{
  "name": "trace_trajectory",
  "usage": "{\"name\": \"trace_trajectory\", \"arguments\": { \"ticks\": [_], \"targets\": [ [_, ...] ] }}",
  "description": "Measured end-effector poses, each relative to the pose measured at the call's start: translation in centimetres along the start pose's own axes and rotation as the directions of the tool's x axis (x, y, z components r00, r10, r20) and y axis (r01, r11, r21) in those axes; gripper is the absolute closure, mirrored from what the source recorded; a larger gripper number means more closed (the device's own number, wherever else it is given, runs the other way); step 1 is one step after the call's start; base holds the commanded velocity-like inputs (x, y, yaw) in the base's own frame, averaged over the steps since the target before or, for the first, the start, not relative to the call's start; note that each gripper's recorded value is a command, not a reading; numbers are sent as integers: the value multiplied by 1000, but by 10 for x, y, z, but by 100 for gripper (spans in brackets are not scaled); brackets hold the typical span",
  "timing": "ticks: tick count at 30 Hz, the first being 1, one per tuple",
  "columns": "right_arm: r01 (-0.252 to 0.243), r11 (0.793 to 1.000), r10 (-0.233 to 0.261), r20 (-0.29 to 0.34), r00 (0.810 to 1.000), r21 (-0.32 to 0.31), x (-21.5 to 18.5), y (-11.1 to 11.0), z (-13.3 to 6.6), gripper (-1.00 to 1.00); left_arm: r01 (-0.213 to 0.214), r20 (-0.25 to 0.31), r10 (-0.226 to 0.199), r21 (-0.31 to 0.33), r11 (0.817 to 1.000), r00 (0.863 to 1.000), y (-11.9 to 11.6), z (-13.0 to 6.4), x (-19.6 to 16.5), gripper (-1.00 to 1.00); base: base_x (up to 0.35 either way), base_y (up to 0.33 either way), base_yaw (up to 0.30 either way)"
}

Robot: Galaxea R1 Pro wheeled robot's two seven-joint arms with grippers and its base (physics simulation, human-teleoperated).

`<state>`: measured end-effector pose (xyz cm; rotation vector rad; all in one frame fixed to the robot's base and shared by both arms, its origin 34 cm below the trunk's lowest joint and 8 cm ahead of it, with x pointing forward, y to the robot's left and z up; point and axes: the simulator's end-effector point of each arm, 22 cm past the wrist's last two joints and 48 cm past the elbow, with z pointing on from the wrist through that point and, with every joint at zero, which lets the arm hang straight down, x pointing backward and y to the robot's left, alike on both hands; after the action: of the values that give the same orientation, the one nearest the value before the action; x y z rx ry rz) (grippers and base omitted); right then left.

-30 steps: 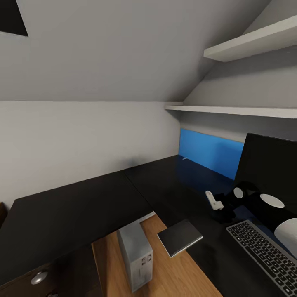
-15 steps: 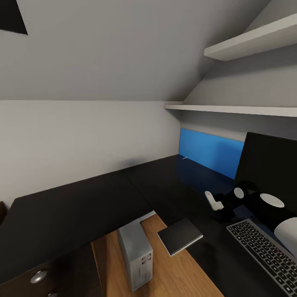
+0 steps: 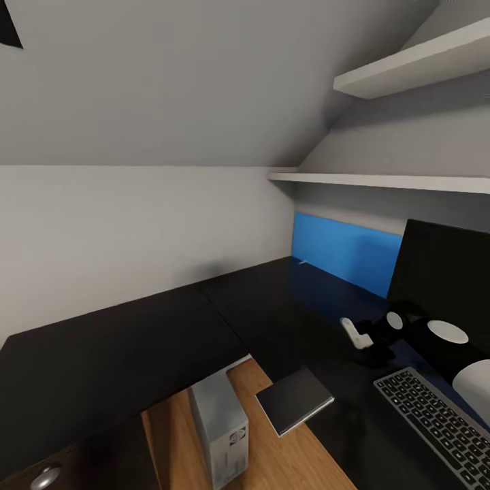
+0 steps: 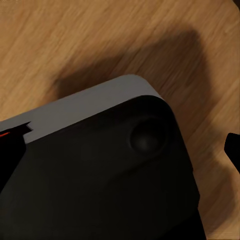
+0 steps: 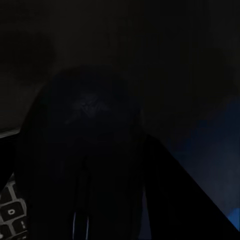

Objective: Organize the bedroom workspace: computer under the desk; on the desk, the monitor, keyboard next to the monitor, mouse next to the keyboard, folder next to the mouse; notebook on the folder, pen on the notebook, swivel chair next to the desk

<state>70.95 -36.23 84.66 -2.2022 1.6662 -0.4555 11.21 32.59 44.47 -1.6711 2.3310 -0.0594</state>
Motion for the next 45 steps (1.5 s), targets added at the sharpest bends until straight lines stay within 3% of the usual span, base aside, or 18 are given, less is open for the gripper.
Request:
{"name": "trace_trajectory", "arguments": {
  "ticks": [18, 34, 45],
  "targets": [
    [4, 1000, -4, 0, 1000, -12, -1, 2, -1, 100, -10, -2, 10, 15, 1000, 1000, -3, 0, 2, -100, 51, -13, -8],
    [2, 1000, -2, -4, 1000, -28, 0, 8, 3, 100, 10, -6, -10, 11, 1000, 1000, 1, 0, -3, -100, 15, -4, -61],
    [8, 1000, -8, 11, 1000, -12, -11, 14, 24, 100, 13, -5, -13, 6, 1000, 1000, 8, 19, 0, -100, 0, 0, -7]
  ]
}}
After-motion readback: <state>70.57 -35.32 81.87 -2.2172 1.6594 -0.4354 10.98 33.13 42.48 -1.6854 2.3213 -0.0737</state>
